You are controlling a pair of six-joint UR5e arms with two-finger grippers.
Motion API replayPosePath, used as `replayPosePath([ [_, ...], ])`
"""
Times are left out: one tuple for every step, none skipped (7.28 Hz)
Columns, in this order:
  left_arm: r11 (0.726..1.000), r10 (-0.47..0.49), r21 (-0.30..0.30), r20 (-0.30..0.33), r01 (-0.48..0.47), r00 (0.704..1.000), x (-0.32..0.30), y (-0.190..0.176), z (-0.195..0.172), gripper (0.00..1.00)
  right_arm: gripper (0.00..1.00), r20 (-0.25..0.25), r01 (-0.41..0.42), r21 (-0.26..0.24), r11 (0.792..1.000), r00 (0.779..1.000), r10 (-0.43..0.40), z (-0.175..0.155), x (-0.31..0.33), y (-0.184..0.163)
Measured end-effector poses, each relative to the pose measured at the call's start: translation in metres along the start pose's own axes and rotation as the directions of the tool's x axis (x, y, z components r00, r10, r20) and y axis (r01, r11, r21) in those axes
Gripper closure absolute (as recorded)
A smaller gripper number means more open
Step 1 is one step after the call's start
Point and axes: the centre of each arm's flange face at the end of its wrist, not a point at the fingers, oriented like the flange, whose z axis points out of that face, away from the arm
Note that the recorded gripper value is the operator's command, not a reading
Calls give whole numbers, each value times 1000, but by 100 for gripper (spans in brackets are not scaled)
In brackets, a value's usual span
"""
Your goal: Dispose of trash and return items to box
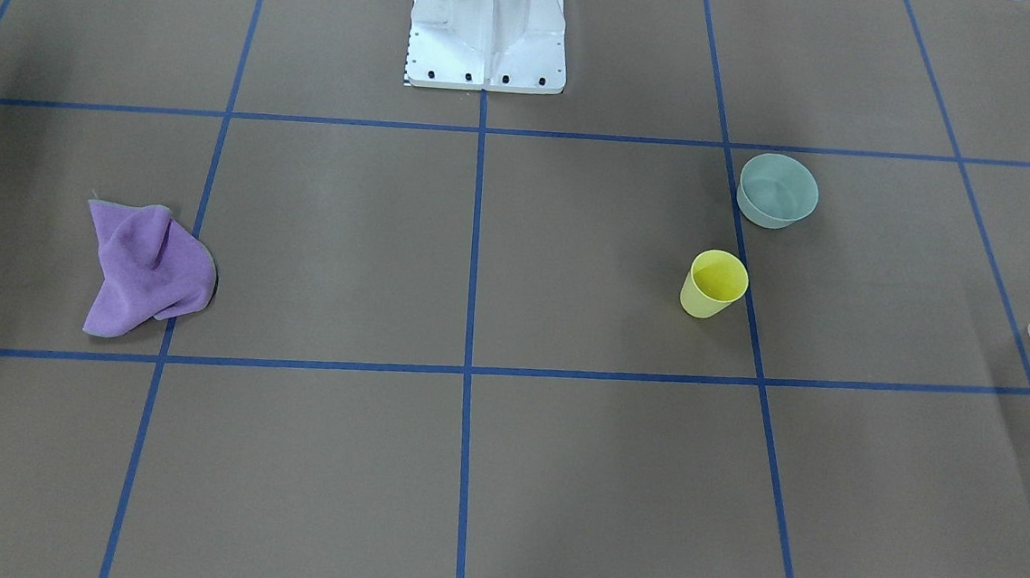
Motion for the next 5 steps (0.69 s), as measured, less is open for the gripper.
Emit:
replayPosePath([
  [999,-38,-23,-24,38,999,45,-3,15,2,0,3,6,-2,1000,1000,-6,5,-4,0],
  [995,-94,-51,-46,92,994,90,-6,28,2,0,6,14,-7,1000,1000,-14,9,-8,-1],
  [984,-163,-84,-59,158,985,132,-9,44,2,0,11,20,-12,1000,1000,-20,13,-14,-4],
  [976,-199,-97,-51,193,979,166,-9,58,2,0,17,21,-17,1000,1000,-21,17,-23,-10],
  [976,-205,-83,-34,201,978,187,-10,67,2,0,24,14,-20,1000,1000,-13,23,-39,-21],
])
